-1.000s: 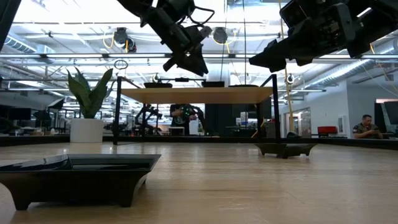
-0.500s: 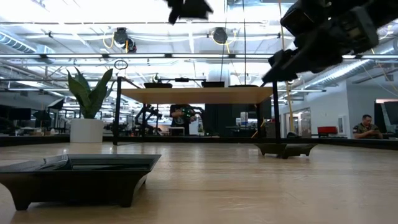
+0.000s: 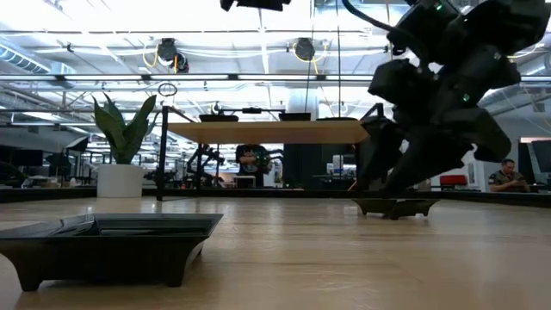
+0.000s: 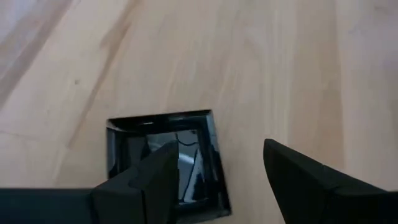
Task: Pick & Place Mini shaped plates
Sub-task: Stack the black square plate on top of the other black square plates on the shelf
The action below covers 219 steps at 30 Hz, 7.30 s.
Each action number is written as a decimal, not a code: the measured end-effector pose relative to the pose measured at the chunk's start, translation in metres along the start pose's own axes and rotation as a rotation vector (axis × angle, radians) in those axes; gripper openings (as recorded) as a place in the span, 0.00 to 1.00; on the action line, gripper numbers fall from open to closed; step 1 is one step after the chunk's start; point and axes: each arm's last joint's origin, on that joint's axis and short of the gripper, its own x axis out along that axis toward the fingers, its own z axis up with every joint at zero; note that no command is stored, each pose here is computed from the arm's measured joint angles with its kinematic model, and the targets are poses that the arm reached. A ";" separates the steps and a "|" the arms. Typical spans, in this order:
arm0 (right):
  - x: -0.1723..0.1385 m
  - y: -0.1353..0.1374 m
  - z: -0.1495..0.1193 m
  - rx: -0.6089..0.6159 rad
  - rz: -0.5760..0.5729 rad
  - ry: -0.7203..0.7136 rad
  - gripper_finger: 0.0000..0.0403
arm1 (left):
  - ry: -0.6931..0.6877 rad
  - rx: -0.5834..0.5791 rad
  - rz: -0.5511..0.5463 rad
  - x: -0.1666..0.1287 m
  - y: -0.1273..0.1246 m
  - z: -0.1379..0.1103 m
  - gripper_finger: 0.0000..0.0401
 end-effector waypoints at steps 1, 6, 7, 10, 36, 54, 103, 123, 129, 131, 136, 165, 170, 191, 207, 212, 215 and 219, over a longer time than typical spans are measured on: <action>0.001 -0.001 0.000 0.002 0.009 0.005 0.55 | -0.027 -0.001 0.002 0.000 0.000 -0.001 0.34; 0.007 -0.007 -0.001 0.050 0.074 0.013 0.55 | -0.099 -0.003 -0.012 -0.005 0.001 -0.029 0.39; 0.007 -0.007 -0.001 0.051 0.077 0.016 0.55 | -0.111 -0.002 -0.013 -0.007 0.002 -0.037 0.39; 0.007 -0.008 -0.003 0.063 0.076 0.034 0.55 | -0.180 -0.029 -0.017 -0.015 0.002 -0.048 0.39; 0.009 -0.015 -0.011 0.103 0.059 0.099 0.12 | -0.235 -0.033 -0.158 -0.046 -0.031 -0.078 0.38; -0.024 -0.023 0.021 0.053 0.031 -0.089 0.00 | -0.232 -0.033 -0.161 -0.046 -0.032 -0.078 0.38; -0.096 -0.267 0.092 0.395 -0.030 -0.021 0.03 | -0.141 0.033 -0.181 -0.051 -0.045 -0.088 0.38; -0.127 -0.215 0.130 0.238 -0.051 -0.066 0.41 | 0.279 -0.035 -0.340 -0.084 -0.069 -0.119 0.38; -0.152 -0.159 0.159 0.091 0.032 -0.182 0.39 | 0.736 -0.293 -0.342 -0.115 -0.118 -0.166 0.38; -0.158 -0.140 0.163 0.042 0.059 -0.230 0.39 | 0.857 -0.376 -0.325 -0.122 -0.138 -0.182 0.38; -0.162 -0.102 0.158 -0.056 0.103 -0.366 0.39 | 1.166 -0.625 -0.285 -0.137 -0.181 -0.211 0.38; -0.155 -0.052 0.079 -0.217 0.077 -0.658 0.39 | 1.405 -1.005 0.121 -0.169 -0.232 -0.266 0.38; -0.156 -0.053 0.080 -0.217 0.071 -0.676 0.38 | 1.371 -0.988 0.143 -0.168 -0.230 -0.268 0.38; -0.158 -0.053 0.082 -0.202 0.067 -0.697 0.38 | 0.840 -0.774 0.212 -0.122 -0.163 -0.224 0.38; -0.157 -0.053 0.082 -0.182 0.075 -0.693 0.37 | 1.090 -1.053 0.478 -0.133 -0.164 -0.244 0.38; -0.157 -0.053 0.082 -0.179 0.077 -0.694 0.37 | 1.032 -1.052 0.513 -0.131 -0.158 -0.253 0.38; -0.157 -0.053 0.082 -0.175 0.078 -0.694 0.37 | 0.996 -1.058 0.499 -0.130 -0.158 -0.252 0.38; -0.157 -0.053 0.082 -0.175 0.078 -0.694 0.37 | 0.997 -1.071 0.478 -0.129 -0.160 -0.252 0.38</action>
